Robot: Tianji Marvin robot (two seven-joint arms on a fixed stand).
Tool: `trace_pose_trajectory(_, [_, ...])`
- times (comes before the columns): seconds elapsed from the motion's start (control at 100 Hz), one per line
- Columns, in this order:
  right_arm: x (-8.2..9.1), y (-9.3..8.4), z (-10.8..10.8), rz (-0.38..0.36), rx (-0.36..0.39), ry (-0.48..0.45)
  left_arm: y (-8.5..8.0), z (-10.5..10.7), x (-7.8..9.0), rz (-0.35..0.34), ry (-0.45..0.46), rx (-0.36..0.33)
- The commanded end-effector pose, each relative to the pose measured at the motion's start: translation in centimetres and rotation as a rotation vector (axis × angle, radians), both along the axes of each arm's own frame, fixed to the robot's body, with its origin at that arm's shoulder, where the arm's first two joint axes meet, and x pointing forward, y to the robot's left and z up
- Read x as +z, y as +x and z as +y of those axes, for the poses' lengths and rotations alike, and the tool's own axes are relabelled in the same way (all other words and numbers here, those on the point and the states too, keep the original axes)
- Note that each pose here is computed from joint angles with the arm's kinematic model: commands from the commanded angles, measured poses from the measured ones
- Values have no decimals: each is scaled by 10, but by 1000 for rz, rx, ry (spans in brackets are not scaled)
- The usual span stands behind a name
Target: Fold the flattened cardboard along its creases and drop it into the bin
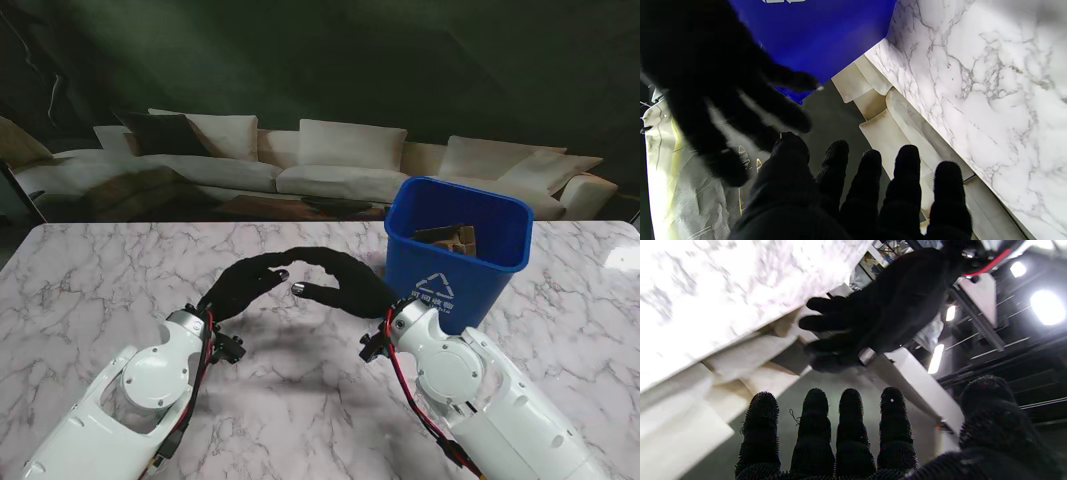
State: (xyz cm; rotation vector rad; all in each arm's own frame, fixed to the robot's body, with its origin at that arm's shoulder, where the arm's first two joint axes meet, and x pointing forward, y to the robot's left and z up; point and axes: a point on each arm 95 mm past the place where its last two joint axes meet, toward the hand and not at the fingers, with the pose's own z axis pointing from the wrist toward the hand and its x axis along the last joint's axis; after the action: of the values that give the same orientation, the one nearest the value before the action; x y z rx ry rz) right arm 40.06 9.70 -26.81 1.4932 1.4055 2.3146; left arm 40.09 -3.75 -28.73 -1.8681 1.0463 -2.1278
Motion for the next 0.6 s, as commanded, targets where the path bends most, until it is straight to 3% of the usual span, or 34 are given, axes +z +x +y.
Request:
trace_pose_trajectory(0.0, [-23,-1,1,68,-21,-17,-1,-4,-6,32,4,-10])
trace_pose_trajectory(0.3, [-79,8,-13,169,-155,-66,-1,-3,-26,86,45,4])
trace_pose_trajectory(0.42, [-88,8,-21,178,-205,-56,0,-1,-32,95,61,14])
trace_pose_trajectory(0.59, [-86,6,-34,150,-245,-53,1,-1,-37,104,68,27])
